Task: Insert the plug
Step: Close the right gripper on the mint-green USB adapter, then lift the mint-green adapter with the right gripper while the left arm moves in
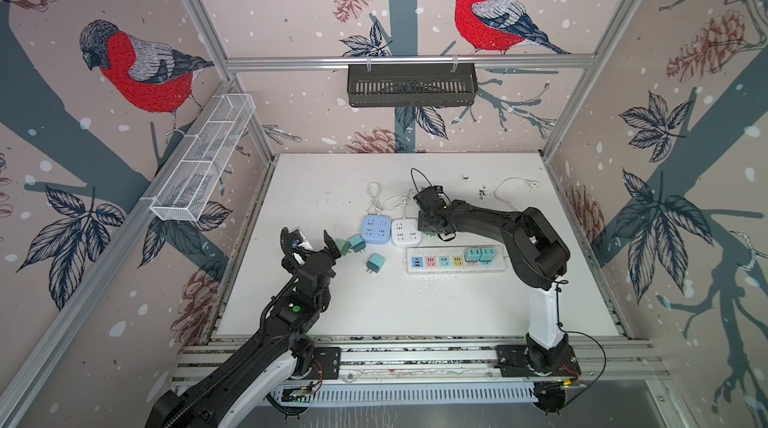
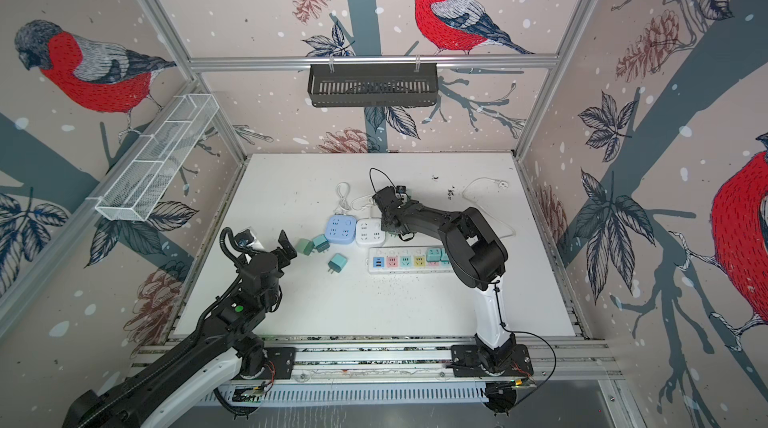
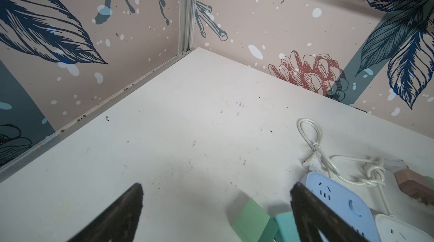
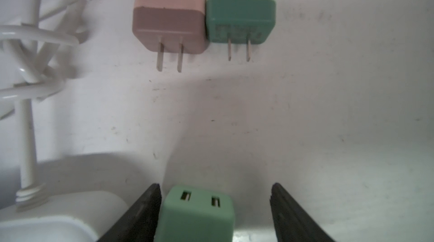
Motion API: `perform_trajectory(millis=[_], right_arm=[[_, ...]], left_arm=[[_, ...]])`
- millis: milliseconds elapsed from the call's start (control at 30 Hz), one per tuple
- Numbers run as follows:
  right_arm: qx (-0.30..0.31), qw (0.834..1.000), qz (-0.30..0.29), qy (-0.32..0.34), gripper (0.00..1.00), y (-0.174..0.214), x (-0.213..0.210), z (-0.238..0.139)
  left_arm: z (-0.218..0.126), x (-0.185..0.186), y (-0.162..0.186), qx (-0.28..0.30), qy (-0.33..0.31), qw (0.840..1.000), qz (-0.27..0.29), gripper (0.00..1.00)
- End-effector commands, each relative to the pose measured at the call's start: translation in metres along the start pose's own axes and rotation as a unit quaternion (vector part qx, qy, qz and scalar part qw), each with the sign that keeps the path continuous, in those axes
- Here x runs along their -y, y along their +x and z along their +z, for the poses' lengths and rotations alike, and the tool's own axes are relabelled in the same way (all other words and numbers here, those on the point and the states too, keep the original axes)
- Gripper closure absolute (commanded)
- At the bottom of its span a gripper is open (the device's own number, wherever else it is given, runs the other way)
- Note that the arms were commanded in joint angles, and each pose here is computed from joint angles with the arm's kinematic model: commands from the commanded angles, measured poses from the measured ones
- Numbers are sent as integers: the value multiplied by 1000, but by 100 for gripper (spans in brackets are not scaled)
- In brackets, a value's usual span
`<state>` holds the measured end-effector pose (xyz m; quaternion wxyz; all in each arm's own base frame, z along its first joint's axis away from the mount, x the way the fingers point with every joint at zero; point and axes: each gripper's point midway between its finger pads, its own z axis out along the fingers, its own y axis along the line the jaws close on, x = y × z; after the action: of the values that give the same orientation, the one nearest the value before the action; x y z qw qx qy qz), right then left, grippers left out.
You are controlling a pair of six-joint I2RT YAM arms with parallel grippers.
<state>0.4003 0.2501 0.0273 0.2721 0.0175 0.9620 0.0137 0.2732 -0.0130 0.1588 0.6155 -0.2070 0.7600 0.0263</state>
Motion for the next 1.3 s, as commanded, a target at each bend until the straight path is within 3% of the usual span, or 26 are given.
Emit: perform_trajectory(millis=[0, 433, 767, 1033, 1267], right_arm=[[13, 1000, 7, 7, 25, -1, 5, -8], [-1, 999, -4, -36, 31, 16, -6, -9], [-5, 999, -10, -36, 50, 20, -5, -5], [-10, 999, -14, -30, 54, 24, -4, 0], [0, 999, -15, -31, 66, 19, -2, -7]], left_arm=[[0, 3, -8, 14, 5, 1000, -26, 3], [-1, 1, -8, 16, 4, 999, -30, 3], [-1, 1, -8, 16, 3, 999, -29, 3], [-1, 1, -7, 15, 3, 999, -28, 3], [-1, 1, -7, 15, 3, 999, -29, 3]])
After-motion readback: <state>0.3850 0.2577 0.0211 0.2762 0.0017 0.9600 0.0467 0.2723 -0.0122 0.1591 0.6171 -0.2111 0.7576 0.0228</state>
